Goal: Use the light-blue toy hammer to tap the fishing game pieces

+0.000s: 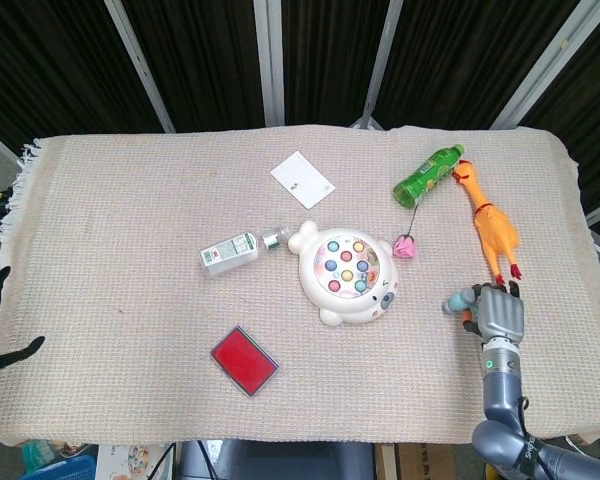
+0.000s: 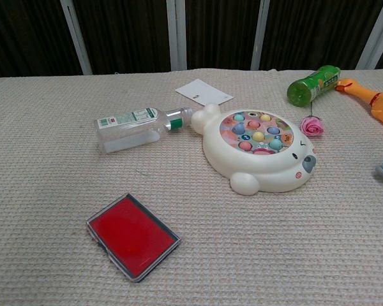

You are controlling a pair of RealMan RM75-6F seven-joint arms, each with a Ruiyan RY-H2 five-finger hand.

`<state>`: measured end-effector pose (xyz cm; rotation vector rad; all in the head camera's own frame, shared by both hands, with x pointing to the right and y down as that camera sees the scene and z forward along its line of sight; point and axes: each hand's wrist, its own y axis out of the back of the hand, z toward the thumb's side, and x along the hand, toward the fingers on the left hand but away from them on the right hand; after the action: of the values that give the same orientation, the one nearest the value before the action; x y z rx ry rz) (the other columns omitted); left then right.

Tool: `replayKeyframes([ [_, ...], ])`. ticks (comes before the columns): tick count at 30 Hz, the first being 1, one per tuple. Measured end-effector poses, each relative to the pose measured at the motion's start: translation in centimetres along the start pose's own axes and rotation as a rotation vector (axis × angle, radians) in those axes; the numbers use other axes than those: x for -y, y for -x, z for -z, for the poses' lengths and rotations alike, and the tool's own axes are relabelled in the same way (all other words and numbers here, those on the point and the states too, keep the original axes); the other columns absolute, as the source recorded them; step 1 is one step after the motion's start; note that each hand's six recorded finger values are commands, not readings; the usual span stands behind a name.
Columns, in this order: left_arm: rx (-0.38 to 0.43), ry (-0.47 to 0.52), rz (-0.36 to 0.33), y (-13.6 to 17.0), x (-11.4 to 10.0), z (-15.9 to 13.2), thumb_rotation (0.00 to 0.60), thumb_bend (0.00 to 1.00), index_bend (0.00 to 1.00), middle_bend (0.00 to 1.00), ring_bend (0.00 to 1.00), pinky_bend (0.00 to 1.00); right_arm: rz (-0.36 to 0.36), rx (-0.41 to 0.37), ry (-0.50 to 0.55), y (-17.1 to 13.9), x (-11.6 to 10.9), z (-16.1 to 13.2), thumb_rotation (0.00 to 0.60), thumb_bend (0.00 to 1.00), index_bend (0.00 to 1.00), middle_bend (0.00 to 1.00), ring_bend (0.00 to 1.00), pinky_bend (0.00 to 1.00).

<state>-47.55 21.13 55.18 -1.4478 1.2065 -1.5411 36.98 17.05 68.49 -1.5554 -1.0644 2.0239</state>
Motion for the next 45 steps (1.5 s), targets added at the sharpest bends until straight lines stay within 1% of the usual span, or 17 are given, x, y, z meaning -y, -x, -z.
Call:
replayKeyframes([
  [11,-0.001,-0.003,0.002,0.0,0.1,0.0,0.6,0.01,0.01,0.0,0.0,0.0,-0.015,0.014,-0.019,-0.2,0.0,0.4,0.6,0.51,0.45,0.29,0.19,0.06],
  [20,0.0,-0.007,0.003,0.0,0.2,-0.1,0.6,0.01,0.01,0.0,0.0,0.0,-0.011,0.015,-0.022,-0.3,-0.3,0.4,0.6,0.51,0.41,0.28,0.17,0.05],
  [33,0.0,-0.008,0.005,0.0,0.2,-0.2,0.6,0.01,0.01,0.0,0.0,0.0,-0.001,0.024,-0.015,-0.6,-1.0,0.6,0.6,0.51,0.4,0.26,0.16,0.04],
  [35,-0.001,-0.009,0.003,0.0,0.2,-0.2,0.6,0.01,0.01,0.0,0.0,0.0,0.007,0.027,-0.008,-0.8,-1.4,0.7,0.6,0.51,0.38,0.23,0.13,0.03],
  [39,-0.007,-0.011,-0.002,-0.1,0.2,-0.1,0.6,0.01,0.01,0.0,0.0,0.0,0.035,0.03,0.013,-1.1,-2.7,0.9,0.6,0.51,0.31,0.13,0.02,0.0],
  [42,-0.006,-0.015,-0.002,-0.2,0.2,-0.1,0.6,0.01,0.01,0.0,0.0,0.0,0.081,0.026,0.049,-1.7,-4.9,1.0,0.6,0.51,0.27,0.08,0.0,0.0],
  [45,-0.004,-0.021,0.001,-0.1,0.3,-0.1,0.6,0.01,0.01,0.0,0.0,0.0,0.123,0.02,0.066,-2.4,-7.0,1.3,0.6,0.46,0.22,0.06,0.0,0.0],
])
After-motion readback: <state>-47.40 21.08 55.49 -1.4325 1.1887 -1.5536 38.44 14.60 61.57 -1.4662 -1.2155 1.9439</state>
